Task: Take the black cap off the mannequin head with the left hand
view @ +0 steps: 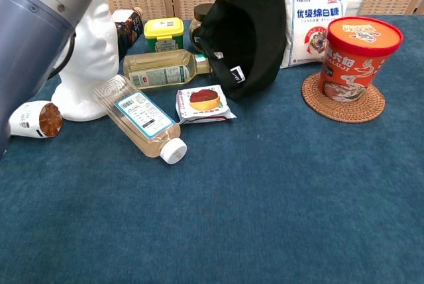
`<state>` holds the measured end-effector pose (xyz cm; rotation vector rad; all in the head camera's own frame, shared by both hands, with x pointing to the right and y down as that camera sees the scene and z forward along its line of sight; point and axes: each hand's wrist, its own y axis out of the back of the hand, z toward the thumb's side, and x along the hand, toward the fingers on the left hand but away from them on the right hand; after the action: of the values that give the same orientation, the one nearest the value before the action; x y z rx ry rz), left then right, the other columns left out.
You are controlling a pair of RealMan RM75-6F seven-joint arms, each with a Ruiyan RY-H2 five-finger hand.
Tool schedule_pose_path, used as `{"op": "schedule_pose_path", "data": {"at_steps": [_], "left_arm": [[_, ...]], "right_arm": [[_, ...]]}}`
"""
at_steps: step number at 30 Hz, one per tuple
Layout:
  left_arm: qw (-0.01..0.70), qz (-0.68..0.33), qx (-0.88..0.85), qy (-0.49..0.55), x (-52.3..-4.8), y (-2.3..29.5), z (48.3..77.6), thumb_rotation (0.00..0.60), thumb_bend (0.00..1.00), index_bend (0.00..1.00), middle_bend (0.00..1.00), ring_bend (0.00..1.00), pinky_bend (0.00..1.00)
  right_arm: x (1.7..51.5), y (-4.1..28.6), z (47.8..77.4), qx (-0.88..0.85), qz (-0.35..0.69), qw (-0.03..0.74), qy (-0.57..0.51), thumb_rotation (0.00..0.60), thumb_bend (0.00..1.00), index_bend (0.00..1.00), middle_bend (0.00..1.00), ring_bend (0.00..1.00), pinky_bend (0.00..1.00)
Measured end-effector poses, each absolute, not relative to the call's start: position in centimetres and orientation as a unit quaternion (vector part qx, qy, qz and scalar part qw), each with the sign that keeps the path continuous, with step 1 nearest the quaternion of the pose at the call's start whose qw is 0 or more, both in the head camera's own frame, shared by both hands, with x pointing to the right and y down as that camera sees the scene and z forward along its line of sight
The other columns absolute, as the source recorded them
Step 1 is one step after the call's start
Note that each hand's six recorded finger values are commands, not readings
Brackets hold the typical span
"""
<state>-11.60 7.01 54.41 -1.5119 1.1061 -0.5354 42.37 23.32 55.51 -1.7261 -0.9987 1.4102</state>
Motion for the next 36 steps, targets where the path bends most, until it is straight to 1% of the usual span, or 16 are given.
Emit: {"op": "schedule_pose_path", "data": {"at_steps": [10, 14, 16, 20, 25, 29, 36], "left_arm": [[0.526, -0.22, -0.623, 0.535, -16.7, 5.3, 49.5, 0.6, 0.0, 0.02, 0.0, 0.0, 0.19], [0.52, -0.231, -0.601, 0.561, -21.0, 4.2, 47.2, 0.6, 0.0, 0.02, 0.0, 0.0, 0.18], [0.518, -0.242, -0.59, 0.57, -23.4, 4.0, 46.5, 0.6, 0.0, 0.02, 0.0, 0.0, 0.17], [0.5, -0.282, -0.568, 0.59, -29.8, 4.3, 45.6, 0.6, 0.0, 0.02, 0.0, 0.0, 0.14], [0.443, -0.364, -0.557, 0.601, -37.2, 6.0, 46.2, 0.6, 0.0, 0.03, 0.0, 0.0, 0.09], [0.376, -0.428, -0.557, 0.604, -42.9, 9.0, 47.3, 0.6, 0.0, 0.03, 0.0, 0.0, 0.09], [0.271, -0.476, -0.584, 0.599, -48.1, 14.4, 50.5, 0.6, 0.0, 0.03, 0.0, 0.0, 0.09]], "right_arm": [[42.1, 23.5, 55.5, -0.665, 0.542, 0.344, -0.382, 0.6, 0.0, 0.01, 0.0, 0.0, 0.0], [42.1, 23.5, 55.3, -0.665, 0.539, 0.345, -0.384, 0.6, 0.0, 0.01, 0.0, 0.0, 0.0], [42.1, 23.5, 55.3, -0.665, 0.538, 0.346, -0.385, 0.6, 0.0, 0.01, 0.0, 0.0, 0.0], [42.0, 23.4, 55.2, -0.664, 0.538, 0.347, -0.386, 0.6, 0.0, 0.01, 0.0, 0.0, 0.0], [41.7, 23.2, 54.9, -0.662, 0.534, 0.352, -0.391, 0.6, 0.0, 0.01, 0.0, 0.0, 0.0], [41.5, 23.1, 54.6, -0.656, 0.535, 0.359, -0.393, 0.6, 0.0, 0.02, 0.0, 0.0, 0.0], [41.6, 23.1, 54.2, -0.644, 0.535, 0.375, -0.398, 0.6, 0.0, 0.03, 0.0, 0.0, 0.0]]}}
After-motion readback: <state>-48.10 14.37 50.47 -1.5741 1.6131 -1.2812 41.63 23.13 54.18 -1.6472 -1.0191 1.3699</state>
